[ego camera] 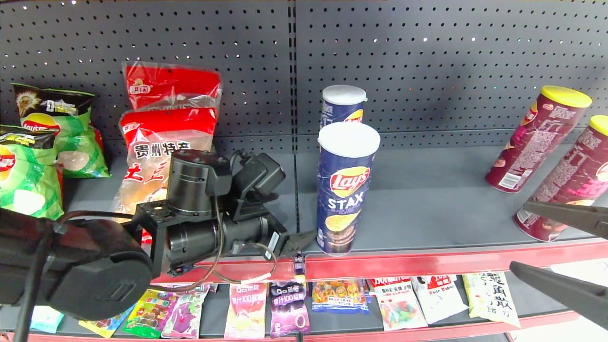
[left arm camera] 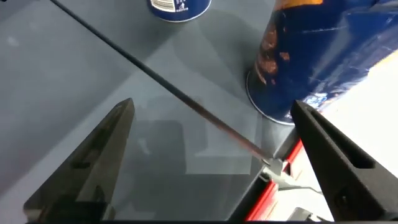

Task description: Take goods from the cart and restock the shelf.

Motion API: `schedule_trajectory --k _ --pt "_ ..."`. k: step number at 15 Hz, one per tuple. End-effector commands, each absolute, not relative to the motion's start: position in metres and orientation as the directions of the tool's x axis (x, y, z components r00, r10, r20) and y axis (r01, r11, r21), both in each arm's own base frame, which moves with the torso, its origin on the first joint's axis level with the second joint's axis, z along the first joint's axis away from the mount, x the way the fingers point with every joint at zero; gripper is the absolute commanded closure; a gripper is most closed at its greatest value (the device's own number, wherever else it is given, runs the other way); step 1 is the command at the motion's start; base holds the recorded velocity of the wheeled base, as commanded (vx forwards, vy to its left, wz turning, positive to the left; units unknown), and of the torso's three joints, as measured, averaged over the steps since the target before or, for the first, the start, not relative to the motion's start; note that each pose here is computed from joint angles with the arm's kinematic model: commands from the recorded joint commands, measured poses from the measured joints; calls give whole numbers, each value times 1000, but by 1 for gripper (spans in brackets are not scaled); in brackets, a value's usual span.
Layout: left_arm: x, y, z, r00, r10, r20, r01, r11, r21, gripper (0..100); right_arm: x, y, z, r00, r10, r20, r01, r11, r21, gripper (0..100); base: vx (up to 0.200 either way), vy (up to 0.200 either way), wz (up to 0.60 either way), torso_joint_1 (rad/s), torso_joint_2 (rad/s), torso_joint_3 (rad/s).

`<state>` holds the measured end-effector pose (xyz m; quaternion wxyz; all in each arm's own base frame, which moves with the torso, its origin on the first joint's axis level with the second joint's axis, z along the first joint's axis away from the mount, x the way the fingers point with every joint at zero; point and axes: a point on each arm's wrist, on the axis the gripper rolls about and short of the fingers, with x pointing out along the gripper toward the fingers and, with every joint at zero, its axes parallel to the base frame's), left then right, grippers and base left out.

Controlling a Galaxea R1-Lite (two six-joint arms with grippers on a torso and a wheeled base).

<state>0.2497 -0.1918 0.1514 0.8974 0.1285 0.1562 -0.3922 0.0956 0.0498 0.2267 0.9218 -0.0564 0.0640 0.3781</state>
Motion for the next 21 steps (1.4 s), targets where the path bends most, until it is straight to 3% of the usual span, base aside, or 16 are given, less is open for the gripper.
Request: schedule_trajectory --k 1,8,10,13,15,17,18,21 --pt "253 -195 149 641 -663 -387 745 658 106 0 96 50 226 705 691 -163 -705 707 -53 0 0 0 0 0 0 0" --pt "253 -196 149 641 -664 -384 746 658 106 0 96 50 223 703 690 -174 -704 710 -29 0 0 0 0 0 0 0" --pt "243 -185 161 673 -646 -360 718 687 112 0 93 48 214 703 684 -195 -700 714 -21 0 0 0 0 0 0 0" --pt "204 -141 182 746 -581 -326 641 759 115 0 78 38 196 728 654 -203 -671 741 -20 0 0 0 0 0 0 0" --pt "154 -89 189 812 -475 -338 540 831 129 0 62 26 183 789 586 -185 -600 799 -28 0 0 0 0 0 0 0" --pt "115 -58 192 846 -403 -348 461 882 100 0 49 16 178 846 493 -201 -508 861 -24 0 0 0 0 0 0 0" --pt "83 -36 193 867 -332 -371 384 921 74 0 33 10 178 886 406 -222 -420 907 -17 0 0 0 0 0 0 0" --pt "24 -7 177 886 -240 -397 280 959 45 0 -7 8 167 899 364 -244 -377 926 -8 0 0 0 0 0 0 0"
